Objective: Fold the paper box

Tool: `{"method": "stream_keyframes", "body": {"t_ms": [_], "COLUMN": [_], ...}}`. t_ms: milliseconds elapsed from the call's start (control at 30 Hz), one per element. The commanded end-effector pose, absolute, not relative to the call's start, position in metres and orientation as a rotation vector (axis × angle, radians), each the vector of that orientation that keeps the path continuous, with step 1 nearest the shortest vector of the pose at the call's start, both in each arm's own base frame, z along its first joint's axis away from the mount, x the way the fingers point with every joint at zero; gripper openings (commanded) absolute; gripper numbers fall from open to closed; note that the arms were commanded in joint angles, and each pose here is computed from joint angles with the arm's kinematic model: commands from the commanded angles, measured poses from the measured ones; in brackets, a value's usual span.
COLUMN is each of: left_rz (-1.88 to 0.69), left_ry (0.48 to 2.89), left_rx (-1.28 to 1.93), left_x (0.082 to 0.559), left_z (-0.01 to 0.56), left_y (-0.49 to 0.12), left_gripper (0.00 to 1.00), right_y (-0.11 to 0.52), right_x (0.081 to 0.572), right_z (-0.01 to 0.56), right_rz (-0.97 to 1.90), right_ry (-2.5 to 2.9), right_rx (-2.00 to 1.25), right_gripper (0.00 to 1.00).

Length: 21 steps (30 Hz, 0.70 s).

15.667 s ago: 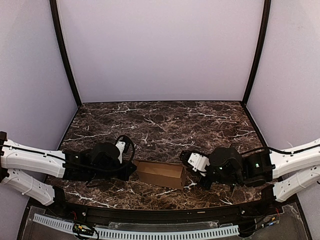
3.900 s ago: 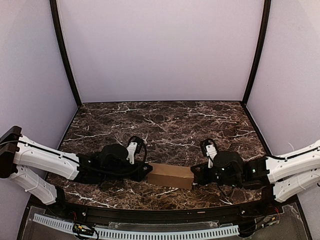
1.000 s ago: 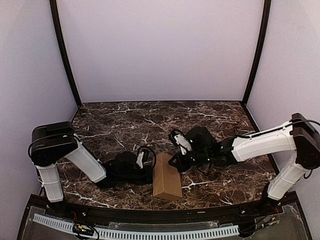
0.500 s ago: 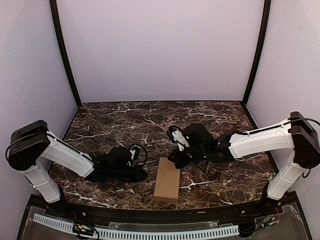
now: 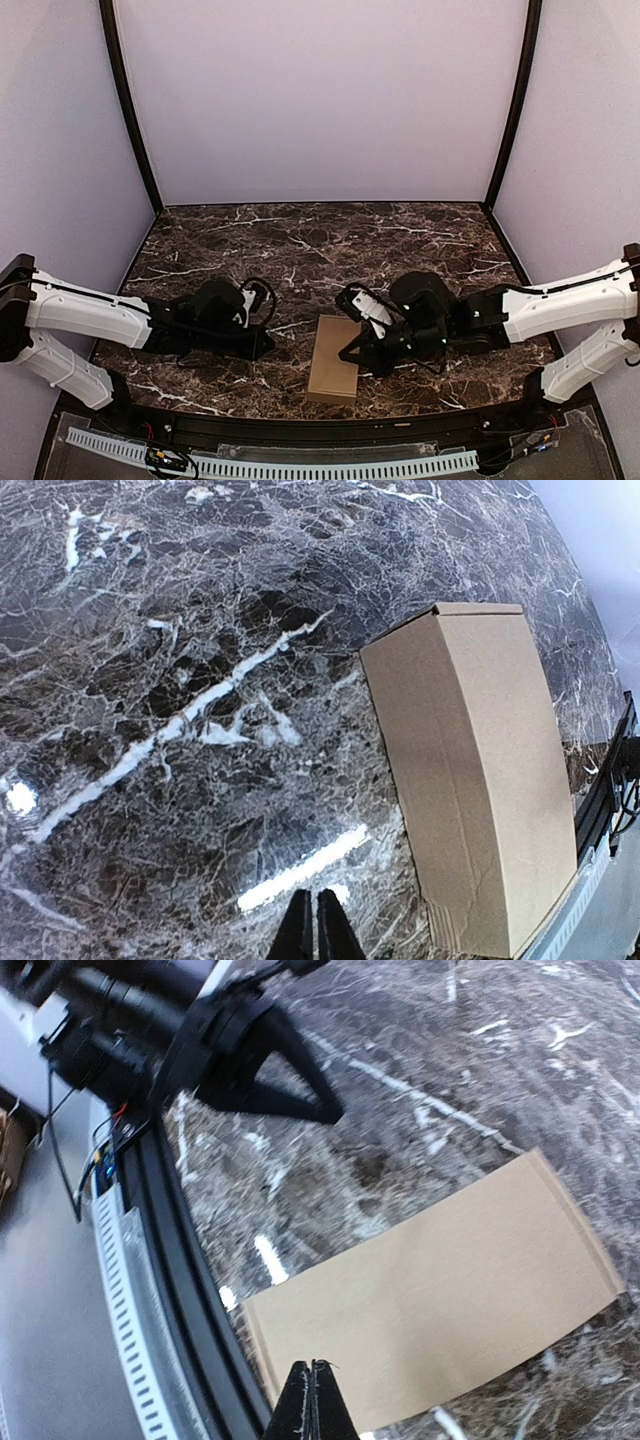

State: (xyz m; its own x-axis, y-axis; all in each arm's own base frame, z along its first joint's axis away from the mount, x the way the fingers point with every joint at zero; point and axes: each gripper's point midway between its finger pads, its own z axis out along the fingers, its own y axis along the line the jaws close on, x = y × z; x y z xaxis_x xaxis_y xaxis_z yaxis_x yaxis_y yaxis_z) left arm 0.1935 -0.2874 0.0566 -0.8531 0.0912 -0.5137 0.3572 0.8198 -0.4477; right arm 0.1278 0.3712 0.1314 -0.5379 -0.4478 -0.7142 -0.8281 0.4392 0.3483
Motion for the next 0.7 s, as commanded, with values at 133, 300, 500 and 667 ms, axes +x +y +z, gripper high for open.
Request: {"method": "stream_keyframes", "body": {"t_ms": [133,300,500,667], "left_rz": [-0.650,-0.609,-0.556,-0.558], "left_ry": [2.454,2.405,2.394,2.387], "left_rx": [0.393,0.397,0.386,0.373], "left_x": [0.199,0.204,0.205,0.205], "left_z": [0.091,0.109,0.115,0.116], "left_y": [-0.269,-0.263,-0.251,-0.248], "left_gripper": [0.01,0.01,0.01,0.01], "right_y": [0.365,0.368,0.380,0.382], "right_x": [0.035,0.038,0.063,0.085], "right_z": [0.091,0.069,0.050,0.042], "right_rz": [0.988,0.829,0.624,0.478], "right_ry": [2.155,2.201,2.221,2.231], "right_rx": [-1.431,-1.473,-1.438,-1.354], "right_gripper": [0.00,0.00,0.00,0.00]}}
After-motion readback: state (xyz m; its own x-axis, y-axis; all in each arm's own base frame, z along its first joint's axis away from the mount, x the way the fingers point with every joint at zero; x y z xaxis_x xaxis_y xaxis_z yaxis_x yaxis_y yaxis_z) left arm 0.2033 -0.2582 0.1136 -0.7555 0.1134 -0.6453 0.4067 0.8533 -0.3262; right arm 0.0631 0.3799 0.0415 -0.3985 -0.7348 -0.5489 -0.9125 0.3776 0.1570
